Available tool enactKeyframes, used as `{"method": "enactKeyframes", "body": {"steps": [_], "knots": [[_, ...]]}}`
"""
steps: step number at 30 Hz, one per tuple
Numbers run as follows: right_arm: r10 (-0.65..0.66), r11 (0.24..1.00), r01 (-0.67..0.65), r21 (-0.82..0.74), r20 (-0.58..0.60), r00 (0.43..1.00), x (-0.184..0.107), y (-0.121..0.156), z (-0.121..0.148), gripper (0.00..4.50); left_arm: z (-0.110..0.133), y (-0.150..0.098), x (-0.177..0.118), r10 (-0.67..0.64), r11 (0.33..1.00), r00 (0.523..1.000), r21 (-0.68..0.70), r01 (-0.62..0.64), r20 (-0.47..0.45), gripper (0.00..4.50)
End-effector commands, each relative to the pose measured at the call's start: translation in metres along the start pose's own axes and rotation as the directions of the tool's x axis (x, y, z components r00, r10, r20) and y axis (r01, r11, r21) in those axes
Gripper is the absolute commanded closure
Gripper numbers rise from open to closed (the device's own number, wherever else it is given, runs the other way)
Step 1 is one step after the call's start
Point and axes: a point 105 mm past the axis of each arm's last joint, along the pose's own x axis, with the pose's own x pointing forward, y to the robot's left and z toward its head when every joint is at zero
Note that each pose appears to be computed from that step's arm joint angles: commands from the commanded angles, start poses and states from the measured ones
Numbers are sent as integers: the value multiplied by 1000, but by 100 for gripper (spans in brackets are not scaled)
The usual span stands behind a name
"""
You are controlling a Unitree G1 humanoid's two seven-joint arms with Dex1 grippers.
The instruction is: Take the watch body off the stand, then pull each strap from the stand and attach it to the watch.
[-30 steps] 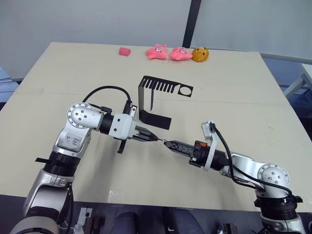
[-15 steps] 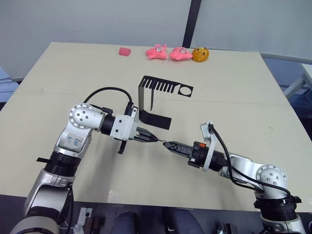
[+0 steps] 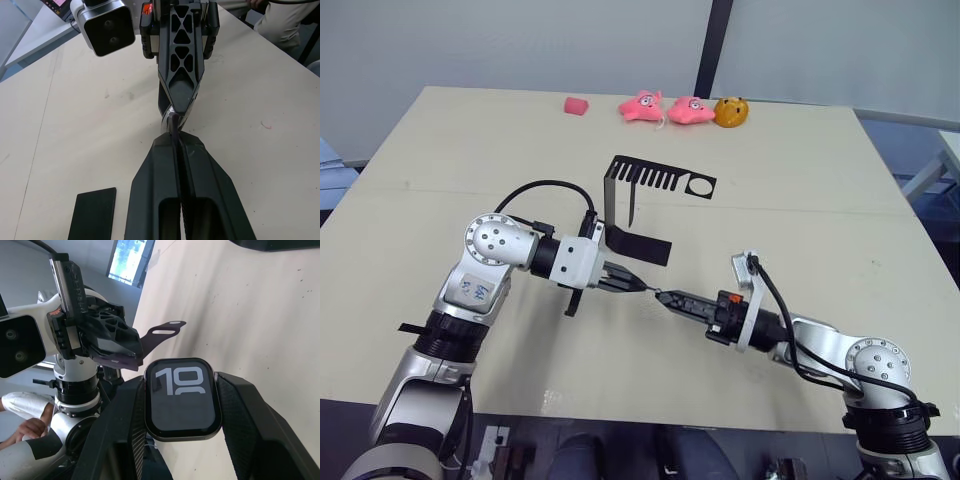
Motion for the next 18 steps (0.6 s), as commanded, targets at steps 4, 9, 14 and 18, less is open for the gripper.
{"method": "enactKeyframes", "body": {"steps": [4,9,14,18], "knots": [[37,999,-37,-19,5,999,-1,12,0,290,3,0,-2,-1,1000,1000,26,1,-8,450],[40,999,-40,-20,5,999,-1,12,-1,290,1,1,0,5,1000,1000,26,-5,-12,450],[42,999,-42,-21,3,999,0,13,-1,290,0,-1,2,3,1000,1000,24,-3,-13,450],[42,999,-42,-22,-1,999,-1,13,-3,290,1,-1,6,6,1000,1000,24,-6,-7,450]]}}
